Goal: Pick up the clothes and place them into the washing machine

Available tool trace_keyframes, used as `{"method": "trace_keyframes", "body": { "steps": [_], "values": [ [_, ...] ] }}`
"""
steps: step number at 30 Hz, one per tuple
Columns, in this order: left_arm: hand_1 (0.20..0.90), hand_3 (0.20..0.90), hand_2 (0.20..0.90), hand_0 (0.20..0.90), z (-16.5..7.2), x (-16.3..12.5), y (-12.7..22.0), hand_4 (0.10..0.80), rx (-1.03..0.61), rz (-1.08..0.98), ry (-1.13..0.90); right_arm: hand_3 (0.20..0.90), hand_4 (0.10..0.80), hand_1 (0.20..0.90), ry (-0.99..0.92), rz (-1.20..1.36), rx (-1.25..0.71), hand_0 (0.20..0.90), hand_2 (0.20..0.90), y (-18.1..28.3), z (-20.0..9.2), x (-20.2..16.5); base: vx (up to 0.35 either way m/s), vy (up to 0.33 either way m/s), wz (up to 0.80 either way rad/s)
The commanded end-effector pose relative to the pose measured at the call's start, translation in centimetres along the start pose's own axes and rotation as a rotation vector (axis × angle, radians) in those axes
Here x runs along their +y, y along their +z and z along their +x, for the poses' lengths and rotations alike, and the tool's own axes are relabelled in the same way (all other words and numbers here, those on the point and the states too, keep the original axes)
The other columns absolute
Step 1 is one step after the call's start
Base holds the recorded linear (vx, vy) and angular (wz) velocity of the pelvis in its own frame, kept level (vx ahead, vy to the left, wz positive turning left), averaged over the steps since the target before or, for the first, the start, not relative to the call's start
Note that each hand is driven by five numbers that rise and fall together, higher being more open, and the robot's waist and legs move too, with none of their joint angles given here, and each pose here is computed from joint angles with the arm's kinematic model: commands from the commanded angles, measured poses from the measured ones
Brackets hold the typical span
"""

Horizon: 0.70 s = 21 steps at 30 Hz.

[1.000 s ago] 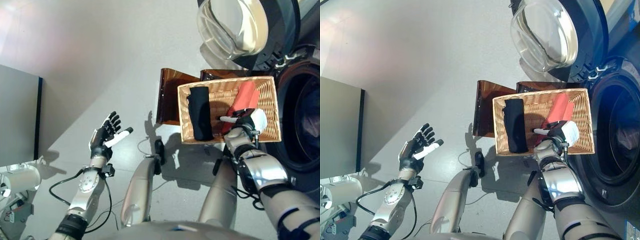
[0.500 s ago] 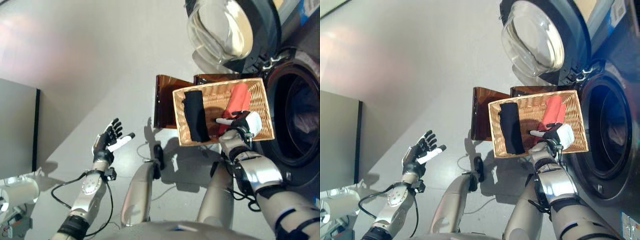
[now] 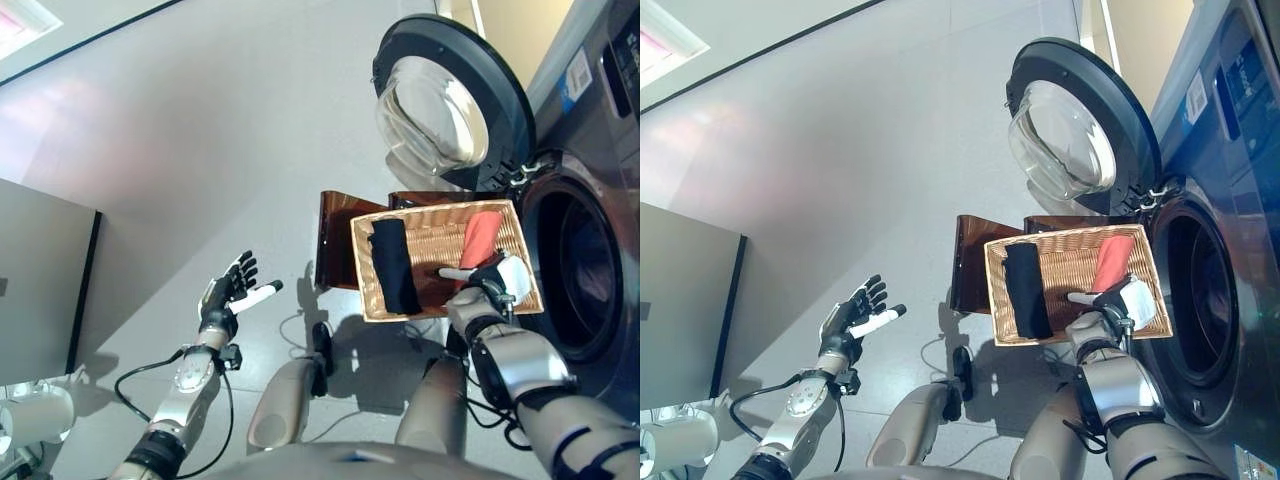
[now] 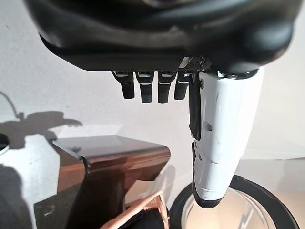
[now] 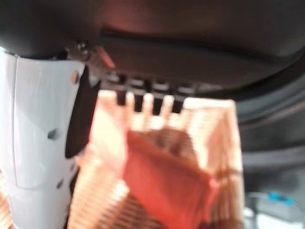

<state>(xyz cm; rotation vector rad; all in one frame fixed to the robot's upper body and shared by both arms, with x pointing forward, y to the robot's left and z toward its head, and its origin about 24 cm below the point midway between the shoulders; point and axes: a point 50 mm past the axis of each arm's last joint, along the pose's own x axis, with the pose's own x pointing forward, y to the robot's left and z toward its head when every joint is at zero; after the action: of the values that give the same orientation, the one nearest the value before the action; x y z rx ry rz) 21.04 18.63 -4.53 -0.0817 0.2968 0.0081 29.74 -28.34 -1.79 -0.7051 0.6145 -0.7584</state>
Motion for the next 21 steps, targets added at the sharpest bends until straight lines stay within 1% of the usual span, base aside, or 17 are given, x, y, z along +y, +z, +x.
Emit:
{"method": "trace_keyframes", "body": {
  "steps": [1,7,10,19,21],
  "values": [
    [0.900,0.900,0.900,0.900,0.4,1.7,2.1,0.800,-0.102,0.047,0.041,0.900,0.800,0.900,-0.025,0.044,-0.033,0.900,0.900,0.8,0.1,-0.2,0.049,-0.031,0.08],
    [0.900,0.900,0.900,0.900,0.4,2.0,1.3,0.800,-0.070,0.055,0.074,0.900,0.800,0.900,0.023,0.046,-0.004,0.900,0.900,-1.1,-1.1,1.4,0.059,-0.034,-0.01],
    [0.900,0.900,0.900,0.900,0.5,2.0,1.3,0.800,-0.070,0.058,0.076,0.900,0.800,0.900,0.027,0.055,0.002,0.900,0.900,-1.1,-1.2,1.5,0.025,-0.017,0.03],
    [0.900,0.900,0.900,0.900,0.1,2.5,2.2,0.800,-0.100,0.068,0.071,0.900,0.800,0.900,-0.035,0.093,0.045,0.900,0.900,-0.9,-0.1,0.0,-0.030,0.008,0.01],
    [0.900,0.900,0.900,0.900,0.1,2.6,2.8,0.800,-0.127,0.065,0.065,0.900,0.800,0.900,-0.062,0.117,0.049,0.900,0.900,-0.1,0.7,-1.2,-0.095,0.041,0.00]
  ]
}}
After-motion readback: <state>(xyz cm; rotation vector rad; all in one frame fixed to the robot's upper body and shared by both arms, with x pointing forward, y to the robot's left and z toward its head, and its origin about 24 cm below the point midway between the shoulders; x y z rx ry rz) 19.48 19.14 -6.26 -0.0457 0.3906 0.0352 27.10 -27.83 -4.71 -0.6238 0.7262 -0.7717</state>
